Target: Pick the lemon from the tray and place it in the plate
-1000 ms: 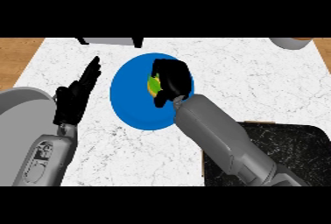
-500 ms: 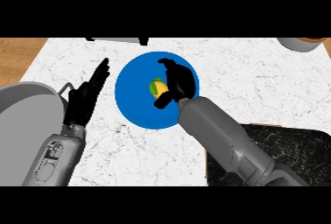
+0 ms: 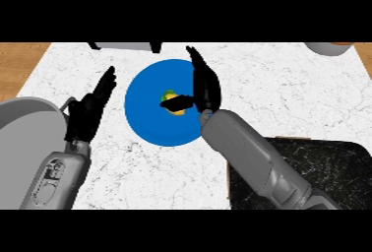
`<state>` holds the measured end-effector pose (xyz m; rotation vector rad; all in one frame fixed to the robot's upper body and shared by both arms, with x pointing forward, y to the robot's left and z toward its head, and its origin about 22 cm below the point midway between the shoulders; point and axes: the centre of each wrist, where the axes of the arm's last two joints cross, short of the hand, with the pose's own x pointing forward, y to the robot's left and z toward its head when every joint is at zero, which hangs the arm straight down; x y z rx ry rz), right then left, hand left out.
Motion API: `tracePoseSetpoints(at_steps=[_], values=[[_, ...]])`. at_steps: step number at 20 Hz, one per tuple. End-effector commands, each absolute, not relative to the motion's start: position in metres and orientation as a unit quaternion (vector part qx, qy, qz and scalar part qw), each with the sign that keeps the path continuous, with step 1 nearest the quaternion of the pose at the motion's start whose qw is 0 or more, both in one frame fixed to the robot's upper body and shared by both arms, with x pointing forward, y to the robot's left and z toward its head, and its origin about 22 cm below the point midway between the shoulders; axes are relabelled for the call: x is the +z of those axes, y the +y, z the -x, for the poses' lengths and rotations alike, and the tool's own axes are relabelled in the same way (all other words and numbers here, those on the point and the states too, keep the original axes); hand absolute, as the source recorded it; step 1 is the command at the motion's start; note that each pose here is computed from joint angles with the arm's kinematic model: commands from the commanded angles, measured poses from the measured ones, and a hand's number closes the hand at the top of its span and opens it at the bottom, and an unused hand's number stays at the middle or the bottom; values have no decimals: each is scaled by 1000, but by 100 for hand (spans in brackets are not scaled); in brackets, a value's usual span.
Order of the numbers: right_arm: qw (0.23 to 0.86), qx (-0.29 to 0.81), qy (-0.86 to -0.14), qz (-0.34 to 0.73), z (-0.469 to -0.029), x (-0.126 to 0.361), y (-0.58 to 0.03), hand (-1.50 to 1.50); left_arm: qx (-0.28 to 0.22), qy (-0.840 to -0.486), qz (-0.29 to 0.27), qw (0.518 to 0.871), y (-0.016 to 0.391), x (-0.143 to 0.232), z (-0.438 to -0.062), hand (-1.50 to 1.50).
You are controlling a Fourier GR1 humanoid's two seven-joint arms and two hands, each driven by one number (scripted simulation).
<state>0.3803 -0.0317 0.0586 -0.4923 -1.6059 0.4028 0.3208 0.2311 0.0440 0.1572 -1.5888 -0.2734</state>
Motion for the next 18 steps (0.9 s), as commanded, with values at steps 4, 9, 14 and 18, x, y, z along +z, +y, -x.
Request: tracePoseSetpoints(at_steps=[4,9,14,18], values=[[655,60,-719,224,-396,49,-79,-150,-108,-705,-91,695,266,35,-308,0],[656,48,-726,200,-374,26,-129,-150,-93,-694,-103,706,257,37,-312,0],[655,66,-729,188,-364,27,-169,-150,-94,-700,-102,700,257,31,-309,0],[664,76,-718,194,-363,22,-229,-150,-96,-704,-102,696,245,38,-306,0]])
